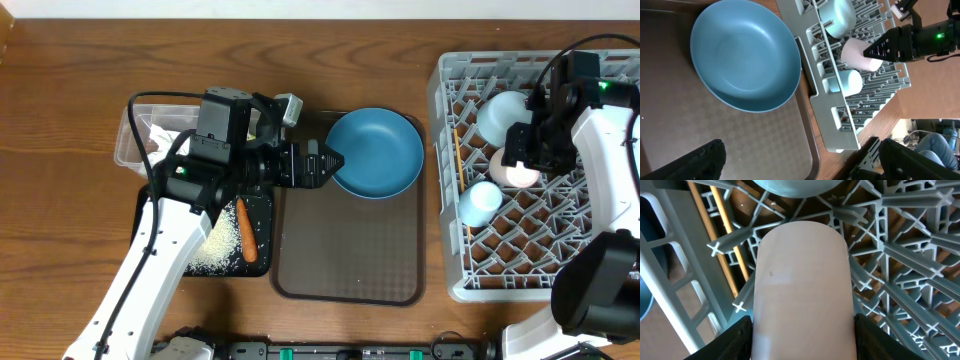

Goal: Sort waste into correct bins and load items into the dishwasher rack

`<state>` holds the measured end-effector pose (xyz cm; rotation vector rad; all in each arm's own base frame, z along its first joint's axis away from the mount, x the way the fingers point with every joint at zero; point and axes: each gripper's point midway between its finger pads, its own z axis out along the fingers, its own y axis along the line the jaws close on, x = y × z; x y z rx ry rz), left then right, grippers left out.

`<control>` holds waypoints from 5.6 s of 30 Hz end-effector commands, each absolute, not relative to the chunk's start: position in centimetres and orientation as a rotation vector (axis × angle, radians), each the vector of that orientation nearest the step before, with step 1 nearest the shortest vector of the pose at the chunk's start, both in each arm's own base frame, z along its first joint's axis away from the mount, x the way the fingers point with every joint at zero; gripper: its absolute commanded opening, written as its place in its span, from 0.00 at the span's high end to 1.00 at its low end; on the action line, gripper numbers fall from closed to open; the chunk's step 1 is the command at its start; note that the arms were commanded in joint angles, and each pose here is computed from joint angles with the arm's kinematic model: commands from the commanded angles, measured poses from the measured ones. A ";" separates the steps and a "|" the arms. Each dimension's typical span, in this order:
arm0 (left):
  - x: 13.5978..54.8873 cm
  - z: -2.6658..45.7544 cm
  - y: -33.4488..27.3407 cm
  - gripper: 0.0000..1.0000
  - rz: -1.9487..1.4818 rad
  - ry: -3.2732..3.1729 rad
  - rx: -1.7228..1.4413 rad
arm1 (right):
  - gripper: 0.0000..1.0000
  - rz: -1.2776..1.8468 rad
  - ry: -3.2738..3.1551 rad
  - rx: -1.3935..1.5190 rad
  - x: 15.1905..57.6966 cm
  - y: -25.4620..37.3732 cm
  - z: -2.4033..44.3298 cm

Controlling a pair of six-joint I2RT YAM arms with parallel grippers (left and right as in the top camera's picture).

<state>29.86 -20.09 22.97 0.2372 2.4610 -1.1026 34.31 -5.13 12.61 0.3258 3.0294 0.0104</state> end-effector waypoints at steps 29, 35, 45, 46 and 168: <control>29.9 22.6 -20.0 0.00 -1.095 2.472 0.234 | 0.24 0.002 2.971 0.356 35.6 -5.8 11.9; 29.9 22.6 -20.0 0.00 -1.095 2.472 0.234 | 0.28 0.001 2.957 0.354 35.9 -5.9 13.5; 29.9 22.6 -20.0 0.00 -1.095 2.472 0.234 | 0.20 -0.006 2.969 0.391 35.2 -6.6 14.3; 29.9 22.6 -20.0 0.00 -1.095 2.472 0.234 | 0.19 -0.006 2.964 0.398 35.2 -6.8 14.3; 29.9 22.6 -20.0 0.00 -1.095 2.472 0.234 | 0.92 0.250 2.837 0.301 37.1 -3.3 16.1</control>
